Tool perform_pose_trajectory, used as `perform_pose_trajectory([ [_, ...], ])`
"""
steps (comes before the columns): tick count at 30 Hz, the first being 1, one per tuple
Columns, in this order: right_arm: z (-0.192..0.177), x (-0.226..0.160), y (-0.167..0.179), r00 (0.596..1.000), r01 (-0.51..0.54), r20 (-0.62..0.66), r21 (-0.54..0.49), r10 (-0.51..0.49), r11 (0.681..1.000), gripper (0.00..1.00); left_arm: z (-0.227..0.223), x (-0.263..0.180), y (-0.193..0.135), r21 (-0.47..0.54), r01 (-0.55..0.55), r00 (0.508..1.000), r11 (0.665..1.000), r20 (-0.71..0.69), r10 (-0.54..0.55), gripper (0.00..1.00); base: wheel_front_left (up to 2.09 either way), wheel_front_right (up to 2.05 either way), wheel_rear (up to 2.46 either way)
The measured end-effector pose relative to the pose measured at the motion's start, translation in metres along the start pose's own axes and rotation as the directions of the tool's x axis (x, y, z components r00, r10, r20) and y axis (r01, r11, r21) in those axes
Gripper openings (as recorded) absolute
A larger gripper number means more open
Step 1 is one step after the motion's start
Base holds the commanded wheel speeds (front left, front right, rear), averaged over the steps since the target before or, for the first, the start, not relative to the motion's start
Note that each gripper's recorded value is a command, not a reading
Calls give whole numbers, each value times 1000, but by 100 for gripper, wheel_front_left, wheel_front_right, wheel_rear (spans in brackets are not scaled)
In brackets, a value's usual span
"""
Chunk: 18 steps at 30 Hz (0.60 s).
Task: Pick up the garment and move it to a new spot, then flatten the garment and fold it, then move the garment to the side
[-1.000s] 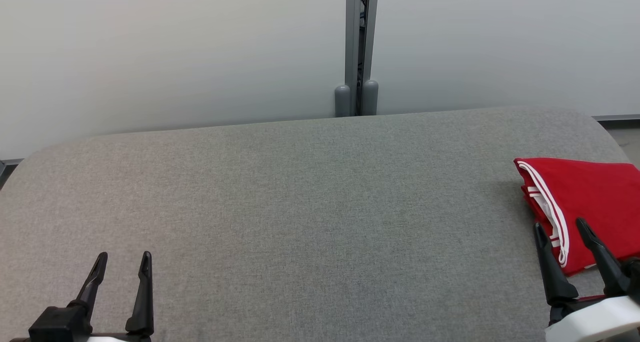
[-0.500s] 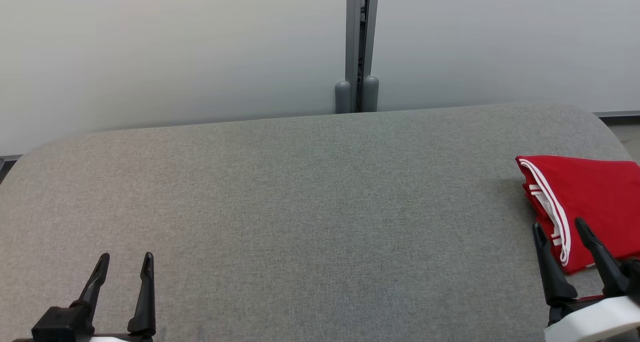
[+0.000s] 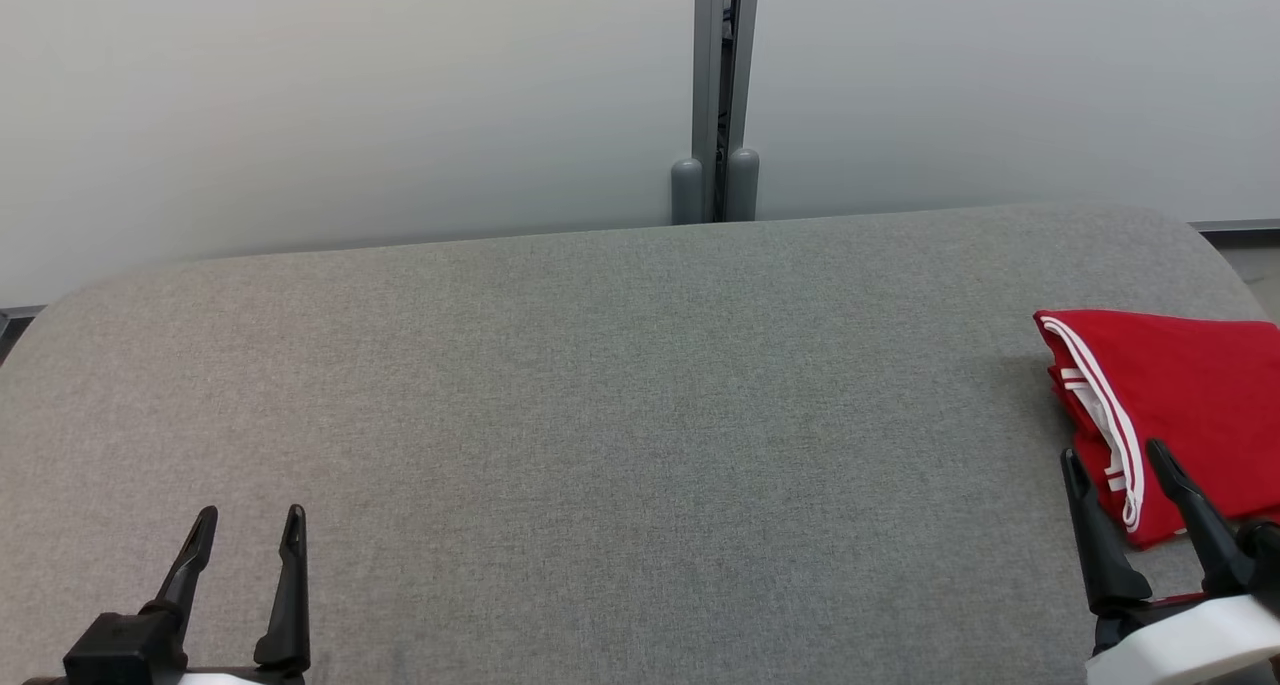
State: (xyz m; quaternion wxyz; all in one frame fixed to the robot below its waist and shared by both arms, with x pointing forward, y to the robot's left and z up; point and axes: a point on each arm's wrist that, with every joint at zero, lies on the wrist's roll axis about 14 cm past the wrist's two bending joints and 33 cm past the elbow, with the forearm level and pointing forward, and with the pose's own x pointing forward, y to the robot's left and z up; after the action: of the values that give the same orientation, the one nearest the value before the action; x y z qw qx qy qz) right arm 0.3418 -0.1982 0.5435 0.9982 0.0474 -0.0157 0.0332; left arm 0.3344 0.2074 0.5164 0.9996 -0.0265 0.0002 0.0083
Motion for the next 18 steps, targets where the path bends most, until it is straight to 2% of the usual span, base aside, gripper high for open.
perform_pose_trajectory([
  [8, -1, 1, 1, 1000, -5, -3, 1, 5, 1000, 100, 0, 0, 3, 9, -7, 1000, 1000, -1, 7, 100, 0, 0, 0],
  [9, -1, 1, 2, 1000, -6, -3, 1, 6, 1000, 0, 0, 0, 3, 10, -9, 1000, 1000, 1, 9, 0, 0, 0, 0],
  [15, -19, -1, 1, 998, 8, -56, 46, -6, 999, 0, -16, -5, -3, -43, -18, 999, 999, -47, 16, 0, 0, 0, 0],
  [18, -23, 0, -1, 997, 20, -72, 104, -13, 994, 0, -19, -5, -3, -98, -26, 998, 995, -59, 20, 0, 0, 0, 0],
])
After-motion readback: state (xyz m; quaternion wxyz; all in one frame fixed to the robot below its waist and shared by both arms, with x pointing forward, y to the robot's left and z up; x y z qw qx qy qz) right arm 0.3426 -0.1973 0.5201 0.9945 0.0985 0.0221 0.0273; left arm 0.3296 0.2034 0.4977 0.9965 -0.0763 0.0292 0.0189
